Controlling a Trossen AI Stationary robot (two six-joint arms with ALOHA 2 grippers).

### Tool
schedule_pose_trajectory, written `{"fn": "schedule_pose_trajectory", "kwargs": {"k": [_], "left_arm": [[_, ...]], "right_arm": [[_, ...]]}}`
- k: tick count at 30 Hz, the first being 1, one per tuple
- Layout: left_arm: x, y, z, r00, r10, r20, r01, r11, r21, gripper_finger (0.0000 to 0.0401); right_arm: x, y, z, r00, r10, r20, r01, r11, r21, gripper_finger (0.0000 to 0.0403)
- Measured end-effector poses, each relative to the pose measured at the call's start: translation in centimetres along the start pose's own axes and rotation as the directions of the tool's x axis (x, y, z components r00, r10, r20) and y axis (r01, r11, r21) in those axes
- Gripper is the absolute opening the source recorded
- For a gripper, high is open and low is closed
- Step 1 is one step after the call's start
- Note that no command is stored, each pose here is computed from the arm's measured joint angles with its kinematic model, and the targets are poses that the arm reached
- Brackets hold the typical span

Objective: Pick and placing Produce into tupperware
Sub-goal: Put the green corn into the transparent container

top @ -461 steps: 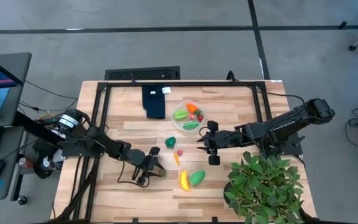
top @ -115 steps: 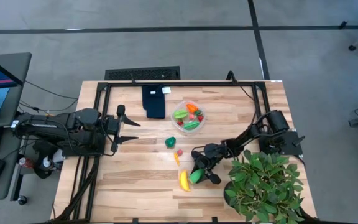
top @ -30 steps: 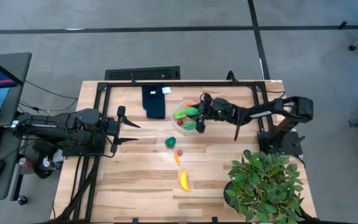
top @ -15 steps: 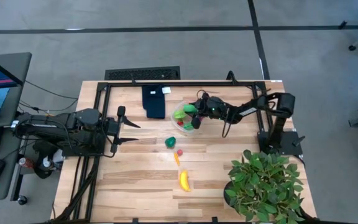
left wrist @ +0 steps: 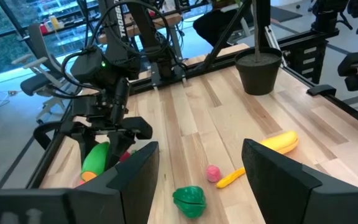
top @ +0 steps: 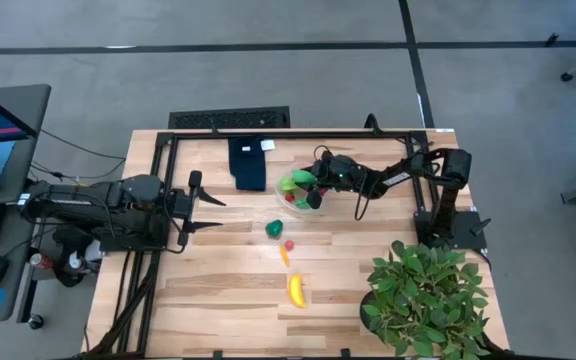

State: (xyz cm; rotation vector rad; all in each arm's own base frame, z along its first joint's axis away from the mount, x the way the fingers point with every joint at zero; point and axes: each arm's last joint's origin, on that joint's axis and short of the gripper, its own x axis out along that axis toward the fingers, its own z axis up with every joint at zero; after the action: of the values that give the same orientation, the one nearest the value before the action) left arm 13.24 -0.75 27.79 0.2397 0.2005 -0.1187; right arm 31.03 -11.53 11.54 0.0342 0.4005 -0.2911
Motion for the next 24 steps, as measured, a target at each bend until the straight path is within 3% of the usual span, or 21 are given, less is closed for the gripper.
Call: {"fn": "schedule_pose_trajectory", "kwargs": {"k": [17,24], "left_arm": [[0.0,0.0,-0.01,1.0,0.001,-0.001,-0.001,1.0,-0.025,0.0223],[0.0,0.0,-0.02,1.0,0.002,-0.003,-0.002,0.999,-0.044,0.0223]], "right_arm": [[-0.01,0.02,-0.12,1.0,0.005,-0.012,-0.005,0.999,0.04,0.0233],[-0.02,0.38,-0.18,0.998,0.057,-0.017,-0.057,0.997,0.05,0.0275]]}}
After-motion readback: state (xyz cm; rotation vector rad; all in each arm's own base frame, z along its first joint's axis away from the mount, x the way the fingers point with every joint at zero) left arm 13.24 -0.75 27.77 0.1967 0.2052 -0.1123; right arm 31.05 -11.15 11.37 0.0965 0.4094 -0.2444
